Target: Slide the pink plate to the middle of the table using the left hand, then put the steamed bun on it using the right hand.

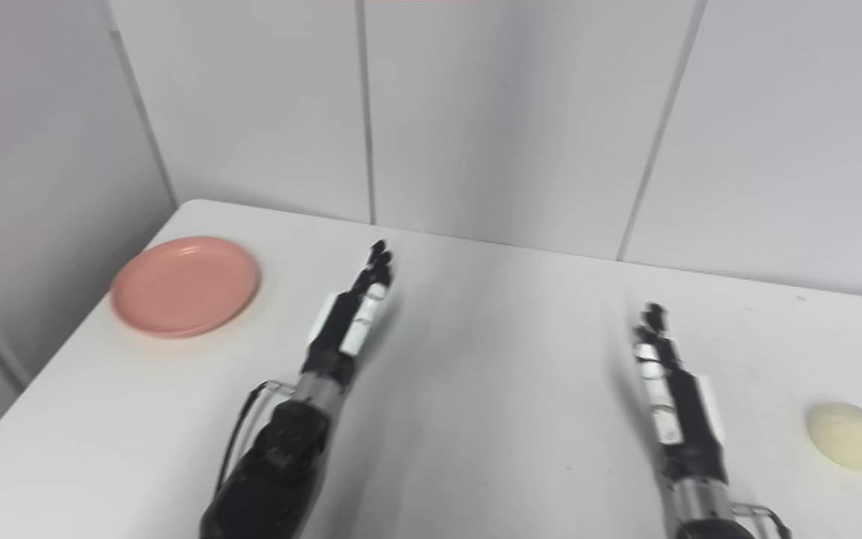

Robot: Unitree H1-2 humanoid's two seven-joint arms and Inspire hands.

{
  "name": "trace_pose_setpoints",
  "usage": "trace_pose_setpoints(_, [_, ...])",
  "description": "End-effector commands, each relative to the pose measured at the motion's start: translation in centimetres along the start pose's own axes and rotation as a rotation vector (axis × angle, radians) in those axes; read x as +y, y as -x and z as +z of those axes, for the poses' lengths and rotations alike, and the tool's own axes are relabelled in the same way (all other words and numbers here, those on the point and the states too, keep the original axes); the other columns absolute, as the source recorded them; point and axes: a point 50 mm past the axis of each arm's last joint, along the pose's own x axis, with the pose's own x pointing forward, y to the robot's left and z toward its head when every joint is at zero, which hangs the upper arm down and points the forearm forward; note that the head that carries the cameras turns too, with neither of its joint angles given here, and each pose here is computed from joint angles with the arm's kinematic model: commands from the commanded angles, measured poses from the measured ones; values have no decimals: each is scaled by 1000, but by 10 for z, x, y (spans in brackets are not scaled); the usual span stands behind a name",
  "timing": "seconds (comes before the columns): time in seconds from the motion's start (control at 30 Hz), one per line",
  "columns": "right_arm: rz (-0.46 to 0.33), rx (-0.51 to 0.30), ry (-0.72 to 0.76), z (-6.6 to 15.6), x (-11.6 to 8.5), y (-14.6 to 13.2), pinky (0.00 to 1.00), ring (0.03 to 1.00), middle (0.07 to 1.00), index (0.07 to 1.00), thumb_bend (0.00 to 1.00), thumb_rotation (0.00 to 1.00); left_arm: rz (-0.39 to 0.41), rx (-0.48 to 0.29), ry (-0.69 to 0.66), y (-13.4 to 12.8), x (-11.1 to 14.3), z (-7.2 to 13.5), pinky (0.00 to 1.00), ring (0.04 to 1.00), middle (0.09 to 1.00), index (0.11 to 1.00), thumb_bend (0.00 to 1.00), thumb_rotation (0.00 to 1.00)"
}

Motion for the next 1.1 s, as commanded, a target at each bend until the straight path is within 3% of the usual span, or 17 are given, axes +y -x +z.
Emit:
trace_pose_setpoints(0.0, [-5,29,-26,-12,-5,14,1000,992,1000,1000,416,1000,10,39,9,16,-5,-21,1000,1000,1000,1000,655,1000])
trace_pose_setpoints(0.27, [-15,25,-74,-23,-6,10,1000,1000,1000,1000,417,995,7,23,10,12,-13,-32,1000,1000,1000,1000,682,1000])
trace_pose_setpoints(0.67, [-12,11,-70,-28,-2,5,1000,1000,1000,1000,277,1000,27,29,27,8,-6,-38,1000,1000,1000,1000,679,1000])
trace_pose_setpoints(0.93, [-11,13,-55,-31,3,1,1000,1000,1000,1000,231,1000,154,21,94,1,10,-34,986,986,986,990,633,1000])
trace_pose_setpoints(1.07, [-7,17,-56,-33,8,-2,1000,1000,1000,1000,197,1000,243,4,119,0,19,-29,911,916,905,900,581,1000])
